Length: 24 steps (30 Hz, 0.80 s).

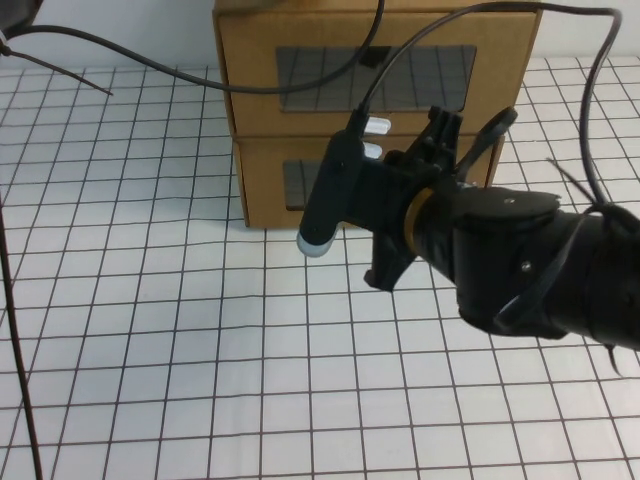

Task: Open the shoe box
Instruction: 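Pull the top drawer of the cardboard box fully open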

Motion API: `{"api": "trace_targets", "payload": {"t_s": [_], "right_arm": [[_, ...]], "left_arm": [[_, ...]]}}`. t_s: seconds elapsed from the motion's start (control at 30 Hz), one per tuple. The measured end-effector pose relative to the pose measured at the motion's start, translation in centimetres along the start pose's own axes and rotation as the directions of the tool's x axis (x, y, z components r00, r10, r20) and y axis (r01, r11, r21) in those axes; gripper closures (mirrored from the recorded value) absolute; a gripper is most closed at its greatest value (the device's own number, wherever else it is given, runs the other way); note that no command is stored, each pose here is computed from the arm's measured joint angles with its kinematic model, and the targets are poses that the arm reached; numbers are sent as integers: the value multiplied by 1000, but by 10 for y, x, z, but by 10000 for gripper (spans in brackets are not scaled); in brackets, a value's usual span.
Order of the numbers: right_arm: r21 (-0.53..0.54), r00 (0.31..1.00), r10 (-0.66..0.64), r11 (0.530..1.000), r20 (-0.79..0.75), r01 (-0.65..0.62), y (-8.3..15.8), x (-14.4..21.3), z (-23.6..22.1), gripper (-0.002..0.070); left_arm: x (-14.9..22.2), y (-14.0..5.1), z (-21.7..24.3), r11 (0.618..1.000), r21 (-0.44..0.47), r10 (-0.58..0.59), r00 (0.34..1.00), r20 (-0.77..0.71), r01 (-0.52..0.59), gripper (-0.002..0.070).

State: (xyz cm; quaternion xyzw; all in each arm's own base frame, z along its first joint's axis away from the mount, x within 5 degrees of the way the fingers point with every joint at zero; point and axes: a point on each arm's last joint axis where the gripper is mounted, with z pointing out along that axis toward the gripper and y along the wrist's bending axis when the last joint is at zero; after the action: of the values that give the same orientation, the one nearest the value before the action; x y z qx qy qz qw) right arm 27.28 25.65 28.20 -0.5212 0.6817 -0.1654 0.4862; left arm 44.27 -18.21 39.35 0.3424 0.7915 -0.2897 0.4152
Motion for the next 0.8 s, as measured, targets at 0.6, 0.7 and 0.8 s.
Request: {"api": "trace_targets", "payload": {"t_s": [0.6, 0.7, 0.8], "right_arm": [[80, 997, -60, 995, 45, 56, 5, 5, 37, 378], [85, 998, -53, 995, 16, 52, 0, 14, 47, 378], [105, 999, -35, 994, 7, 34, -10, 17, 52, 378]], "left_arm": [[1, -3, -1, 999, 19, -50, 998, -29, 51, 678], [1, -3, -1, 998, 19, -55, 998, -29, 55, 678], [1, -3, -1, 998, 20, -56, 998, -28, 56, 678]]}}
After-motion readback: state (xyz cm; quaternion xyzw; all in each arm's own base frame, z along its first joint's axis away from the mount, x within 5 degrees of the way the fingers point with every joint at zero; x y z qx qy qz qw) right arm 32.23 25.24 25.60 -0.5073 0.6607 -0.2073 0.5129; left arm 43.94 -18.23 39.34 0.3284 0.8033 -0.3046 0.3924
